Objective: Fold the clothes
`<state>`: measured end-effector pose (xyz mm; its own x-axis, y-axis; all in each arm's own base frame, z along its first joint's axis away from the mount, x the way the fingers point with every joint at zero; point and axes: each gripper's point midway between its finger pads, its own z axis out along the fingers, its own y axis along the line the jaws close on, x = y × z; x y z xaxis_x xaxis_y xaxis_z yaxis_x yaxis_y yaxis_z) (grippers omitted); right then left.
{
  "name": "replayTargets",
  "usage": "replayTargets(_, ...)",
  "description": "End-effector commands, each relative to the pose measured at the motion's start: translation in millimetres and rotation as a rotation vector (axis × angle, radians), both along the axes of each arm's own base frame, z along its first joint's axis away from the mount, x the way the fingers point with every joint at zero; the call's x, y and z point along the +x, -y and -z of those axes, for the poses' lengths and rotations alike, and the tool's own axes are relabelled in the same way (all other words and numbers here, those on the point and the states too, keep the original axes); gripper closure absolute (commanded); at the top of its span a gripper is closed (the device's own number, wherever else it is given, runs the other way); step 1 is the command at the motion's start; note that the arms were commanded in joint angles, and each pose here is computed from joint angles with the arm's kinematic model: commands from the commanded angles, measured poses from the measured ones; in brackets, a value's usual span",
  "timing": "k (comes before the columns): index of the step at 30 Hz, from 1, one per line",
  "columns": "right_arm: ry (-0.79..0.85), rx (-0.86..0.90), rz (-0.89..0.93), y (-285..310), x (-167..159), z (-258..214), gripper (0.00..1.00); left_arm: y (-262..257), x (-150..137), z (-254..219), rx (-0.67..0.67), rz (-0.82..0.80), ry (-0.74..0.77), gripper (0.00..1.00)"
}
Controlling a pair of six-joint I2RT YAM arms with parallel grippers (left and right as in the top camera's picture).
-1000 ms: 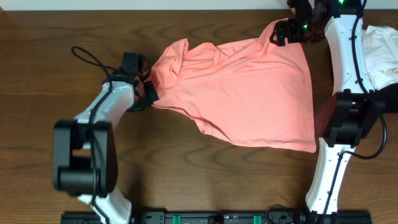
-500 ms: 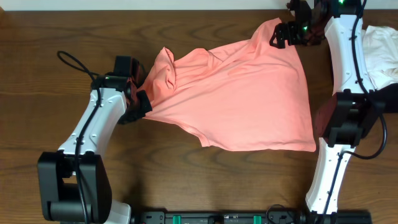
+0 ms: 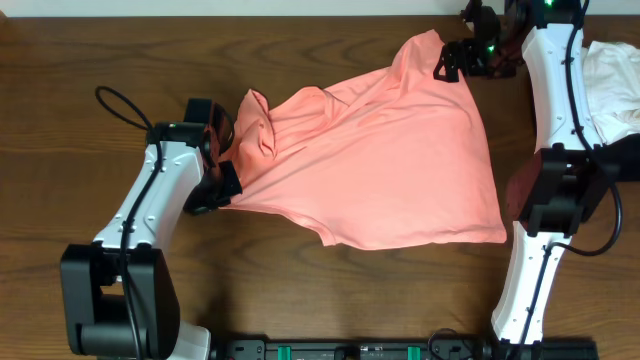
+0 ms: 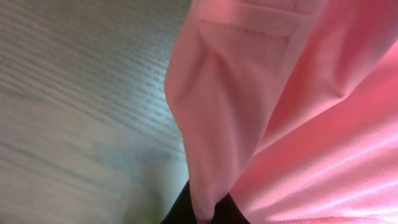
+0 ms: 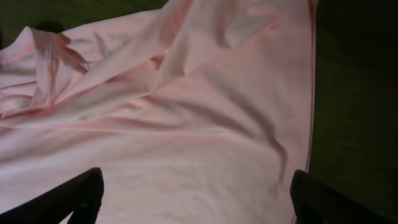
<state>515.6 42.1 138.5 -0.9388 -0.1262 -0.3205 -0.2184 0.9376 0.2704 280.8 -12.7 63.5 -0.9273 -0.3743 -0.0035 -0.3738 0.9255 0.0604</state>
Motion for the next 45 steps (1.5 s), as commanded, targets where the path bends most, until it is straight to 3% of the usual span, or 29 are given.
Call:
replayTargets(1,0.032,0.006,-0.019,-5,0,-14,0.06,-4,-6,0,0.018,-0.009,-0.022,0.89)
replayTargets(2,0.032,0.006,-0.019,-5,0,-14,0.06,-4,-6,0,0.018,-0.005,-0.022,0.71)
replayTargets(4,0.033,0.006,-0.019,-5,0,-14,0.06,-5,-3,0,0.019,-0.001,-0.011,0.46)
replayTargets(5,0.032,0.006,-0.019,-5,0,-14,0.06,-5,-1,0,0.020,0.004,-0.003,0.37)
replayTargets(7,0.032,0.006,-0.019,-5,0,-14,0.05,-5,4,0,0.019,0.022,0.017,0.28)
replayTargets(11,0.035,0.004,-0.026,-5,0,-14,0.04,-10,26,-3,0.042,0.015,0.106,0.27)
replayTargets(16,0.041,0.004,-0.025,-5,1,-14,0.04,-4,97,-22,0.013,0.025,0.403,0.27)
replayTargets(19,0.041,0.004,-0.029,-7,1,-14,0.04,11,142,-43,-0.015,0.144,0.600,0.27)
replayTargets(22,0.039,0.004,-0.034,-10,0,-14,0.04,23,169,-60,0.011,0.278,0.726,0.27)
replayTargets(26,0.044,0.005,-0.040,-13,1,-14,0.04,42,183,-62,0.078,0.507,0.775,0.26)
replayTargets(32,0.051,0.005,-0.058,-22,2,-15,0.04,57,191,-27,0.141,0.735,0.722,0.22)
replayTargets(45,0.059,0.005,-0.068,-27,3,-15,0.04,57,193,3,0.157,0.817,0.663,0.22)
